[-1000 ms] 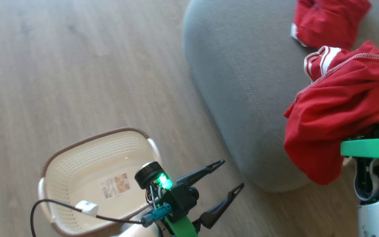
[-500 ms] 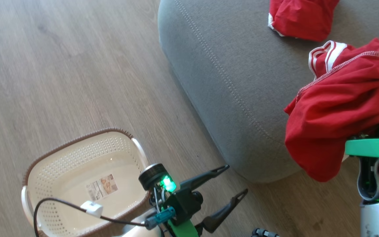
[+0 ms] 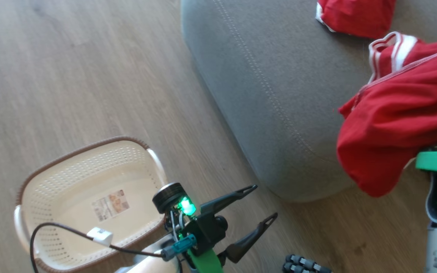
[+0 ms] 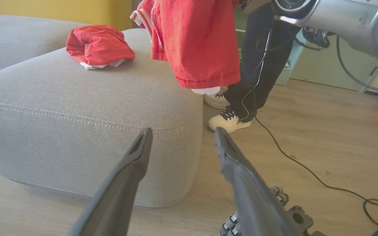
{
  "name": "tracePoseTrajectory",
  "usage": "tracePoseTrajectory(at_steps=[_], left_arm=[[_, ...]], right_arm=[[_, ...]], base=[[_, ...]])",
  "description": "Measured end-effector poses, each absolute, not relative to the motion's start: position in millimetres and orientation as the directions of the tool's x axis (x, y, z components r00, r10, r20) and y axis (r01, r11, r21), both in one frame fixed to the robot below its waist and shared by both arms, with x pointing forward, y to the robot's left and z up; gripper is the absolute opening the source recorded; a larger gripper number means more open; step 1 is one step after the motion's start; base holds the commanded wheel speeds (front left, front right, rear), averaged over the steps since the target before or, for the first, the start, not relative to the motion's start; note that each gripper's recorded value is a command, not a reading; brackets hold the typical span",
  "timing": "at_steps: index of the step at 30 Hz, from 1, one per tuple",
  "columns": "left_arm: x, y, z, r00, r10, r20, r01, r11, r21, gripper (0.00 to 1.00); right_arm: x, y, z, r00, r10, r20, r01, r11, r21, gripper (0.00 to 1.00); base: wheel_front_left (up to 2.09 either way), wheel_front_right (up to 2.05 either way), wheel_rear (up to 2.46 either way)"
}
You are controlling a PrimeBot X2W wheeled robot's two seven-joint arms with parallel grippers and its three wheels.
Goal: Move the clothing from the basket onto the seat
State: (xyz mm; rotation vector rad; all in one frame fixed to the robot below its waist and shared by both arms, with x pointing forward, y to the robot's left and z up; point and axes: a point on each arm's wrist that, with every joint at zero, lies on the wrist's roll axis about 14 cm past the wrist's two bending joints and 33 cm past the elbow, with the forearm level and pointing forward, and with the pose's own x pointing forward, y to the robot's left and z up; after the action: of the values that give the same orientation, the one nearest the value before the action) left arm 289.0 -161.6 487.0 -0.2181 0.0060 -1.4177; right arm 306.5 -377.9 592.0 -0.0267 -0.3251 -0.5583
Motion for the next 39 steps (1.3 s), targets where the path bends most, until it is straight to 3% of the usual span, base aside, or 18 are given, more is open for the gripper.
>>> tracePoseTrajectory(at_steps=[7,15,21,30,39], left_arm=[[281,-172,470,0.042,-0.992,0.119,0.990,0.025,-0.139,1.00],[289,-175,439,-0.048,-0.992,0.113,0.990,-0.063,-0.129,1.00],[303,-168,411,-0.048,-0.993,0.109,0.983,-0.066,-0.170,1.00],[334,-148,362,0.020,-0.997,0.070,0.974,0.004,-0.227,1.00],[344,-129,327,0.084,-0.996,0.028,0.954,0.072,-0.292,1.00]], right_arm=[[308,-385,588,0.795,-0.534,0.287,0.552,0.833,0.021,0.00],[361,-406,600,0.786,-0.529,0.320,0.570,0.821,-0.044,0.00],[401,-428,625,0.742,-0.535,0.404,0.605,0.794,-0.060,0.00],[482,-454,638,0.734,-0.508,0.451,0.602,0.794,-0.086,0.00],[562,-461,606,0.789,-0.487,0.375,0.576,0.798,-0.176,0.00]], base=[[0.00,0.00,0.00],[0.00,0.00,0.00],[0.00,0.00,0.00],[0.00,0.00,0.00],[0.00,0.00,0.00]])
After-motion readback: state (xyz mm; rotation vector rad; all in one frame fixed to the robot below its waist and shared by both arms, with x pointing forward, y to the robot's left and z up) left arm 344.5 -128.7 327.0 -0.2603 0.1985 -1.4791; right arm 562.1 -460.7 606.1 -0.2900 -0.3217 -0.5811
